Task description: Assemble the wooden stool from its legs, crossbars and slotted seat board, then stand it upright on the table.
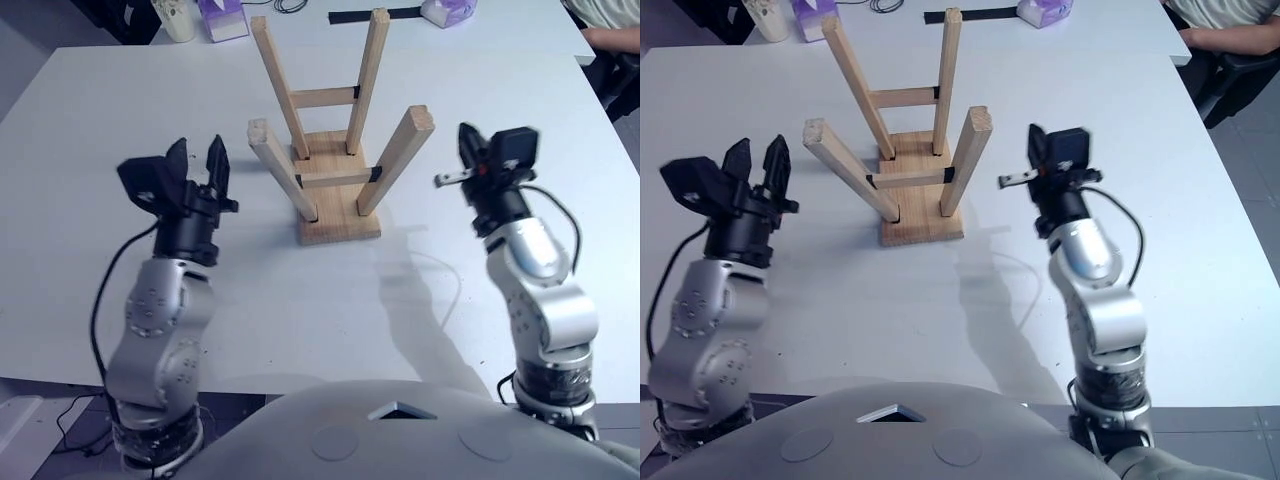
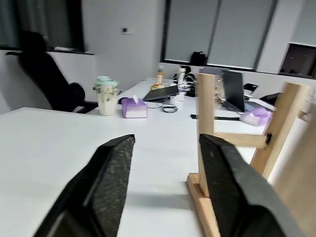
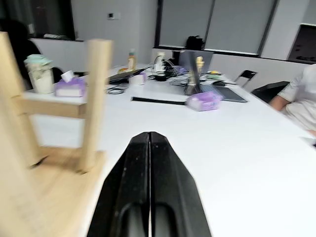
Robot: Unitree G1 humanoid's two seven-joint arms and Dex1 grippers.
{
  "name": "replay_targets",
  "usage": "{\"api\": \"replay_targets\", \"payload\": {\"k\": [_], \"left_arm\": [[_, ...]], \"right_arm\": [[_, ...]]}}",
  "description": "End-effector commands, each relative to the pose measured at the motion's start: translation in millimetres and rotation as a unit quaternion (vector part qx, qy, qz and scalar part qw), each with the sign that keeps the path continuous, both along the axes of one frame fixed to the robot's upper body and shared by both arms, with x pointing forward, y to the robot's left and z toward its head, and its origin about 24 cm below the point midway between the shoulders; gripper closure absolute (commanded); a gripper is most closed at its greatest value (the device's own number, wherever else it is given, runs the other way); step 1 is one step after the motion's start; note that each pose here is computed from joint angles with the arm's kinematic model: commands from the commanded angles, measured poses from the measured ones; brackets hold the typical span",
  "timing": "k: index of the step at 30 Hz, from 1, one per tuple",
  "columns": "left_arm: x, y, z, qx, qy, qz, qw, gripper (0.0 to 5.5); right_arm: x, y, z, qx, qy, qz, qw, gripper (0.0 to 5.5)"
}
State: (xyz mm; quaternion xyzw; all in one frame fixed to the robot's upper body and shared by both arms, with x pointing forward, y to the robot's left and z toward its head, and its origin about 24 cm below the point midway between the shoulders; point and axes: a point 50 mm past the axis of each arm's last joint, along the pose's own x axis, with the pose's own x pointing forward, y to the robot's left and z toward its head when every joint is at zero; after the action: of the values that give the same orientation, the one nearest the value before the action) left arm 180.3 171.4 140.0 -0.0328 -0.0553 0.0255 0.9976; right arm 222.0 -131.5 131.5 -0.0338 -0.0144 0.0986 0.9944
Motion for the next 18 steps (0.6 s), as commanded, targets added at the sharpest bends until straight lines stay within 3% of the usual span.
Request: {"api": "replay_targets", "payload": {"k": [1,6,11,15,16,18], "left_arm": [[-9,3,-4,0.032,0.000,0.044,0.999,3.83],[-9,32,-1,0.069,-0.012,0.154,0.986,4.71],[-16,32,-1,0.076,-0.001,0.185,0.980,5.48],[-17,34,-6,0.069,0.015,0.201,0.977,5.48],[-11,26,-7,0.053,0.015,0.167,0.984,5.48],[7,-37,-13,0.010,0.034,-0.100,0.994,5.48]], "right_arm": [[2,0,-2,-0.017,-0.001,-0.020,1.000,5.50],[11,-39,2,-0.045,-0.019,-0.181,0.982,5.50],[5,-37,4,-0.048,-0.025,-0.193,0.980,5.50],[4,-34,5,-0.049,-0.026,-0.190,0.980,5.50],[5,-28,6,-0.041,-0.025,-0.169,0.985,5.50],[4,19,10,-0.004,-0.025,-0.001,1.000,5.50]]}}
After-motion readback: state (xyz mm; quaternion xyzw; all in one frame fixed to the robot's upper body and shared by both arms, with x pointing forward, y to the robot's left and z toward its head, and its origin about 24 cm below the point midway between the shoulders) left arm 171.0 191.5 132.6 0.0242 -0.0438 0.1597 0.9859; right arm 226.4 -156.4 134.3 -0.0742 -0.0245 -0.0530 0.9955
